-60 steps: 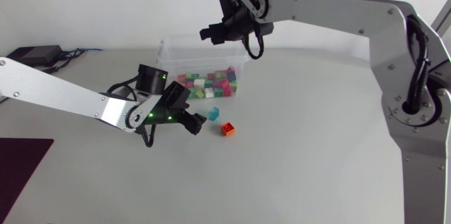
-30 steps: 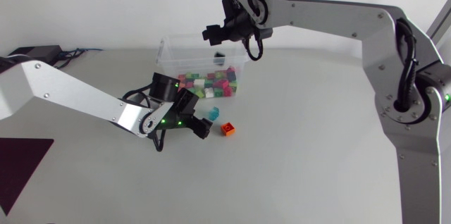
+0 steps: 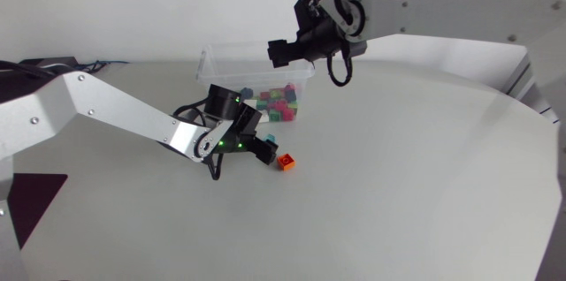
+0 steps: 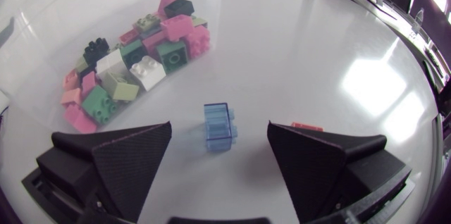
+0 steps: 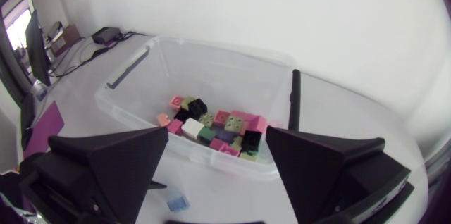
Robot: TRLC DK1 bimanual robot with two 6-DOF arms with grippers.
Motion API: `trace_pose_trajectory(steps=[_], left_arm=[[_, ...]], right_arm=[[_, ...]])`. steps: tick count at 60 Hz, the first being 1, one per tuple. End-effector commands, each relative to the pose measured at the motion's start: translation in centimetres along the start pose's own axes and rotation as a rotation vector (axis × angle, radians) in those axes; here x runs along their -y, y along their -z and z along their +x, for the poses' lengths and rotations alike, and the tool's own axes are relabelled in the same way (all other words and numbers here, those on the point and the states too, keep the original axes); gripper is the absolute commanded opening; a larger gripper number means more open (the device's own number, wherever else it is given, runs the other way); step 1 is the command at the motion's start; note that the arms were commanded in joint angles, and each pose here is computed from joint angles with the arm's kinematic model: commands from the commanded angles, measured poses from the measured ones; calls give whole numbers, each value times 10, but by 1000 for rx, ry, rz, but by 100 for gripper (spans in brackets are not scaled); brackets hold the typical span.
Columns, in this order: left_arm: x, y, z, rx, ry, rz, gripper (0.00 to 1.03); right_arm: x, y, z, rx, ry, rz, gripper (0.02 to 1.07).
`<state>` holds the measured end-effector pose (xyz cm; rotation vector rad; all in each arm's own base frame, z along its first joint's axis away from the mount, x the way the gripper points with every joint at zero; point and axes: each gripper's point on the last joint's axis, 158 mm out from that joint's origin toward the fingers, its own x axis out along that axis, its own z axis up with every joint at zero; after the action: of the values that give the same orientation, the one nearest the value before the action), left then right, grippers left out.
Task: Place the duplo bricks in the container
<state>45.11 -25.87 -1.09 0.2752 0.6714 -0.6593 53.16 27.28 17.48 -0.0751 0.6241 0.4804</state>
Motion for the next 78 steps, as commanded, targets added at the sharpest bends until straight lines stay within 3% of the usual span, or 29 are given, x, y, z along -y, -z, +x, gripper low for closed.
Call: trace_pose_trajectory(steps=[1, 10, 20, 43, 49, 78], left_arm=[[-3, 1, 9, -11, -4, -25, 93], [-1, 7, 13, -37, 3, -26, 85], [-1, 7, 15, -58, 6, -34, 63], [-1, 8, 18, -71, 8, -34, 51], [1, 8, 20, -83, 14, -33, 42], [7, 10, 24, -124, 33, -17, 30]], right_arm=[[1, 0, -23, 18, -4, -4, 103], [-3, 16, -46, 12, -15, -4, 103], [-4, 33, -61, -8, -24, -2, 103], [-7, 102, -81, -114, -52, -20, 102], [-6, 111, -85, -127, -65, -24, 102], [-1, 140, -90, -180, -84, -20, 102]])
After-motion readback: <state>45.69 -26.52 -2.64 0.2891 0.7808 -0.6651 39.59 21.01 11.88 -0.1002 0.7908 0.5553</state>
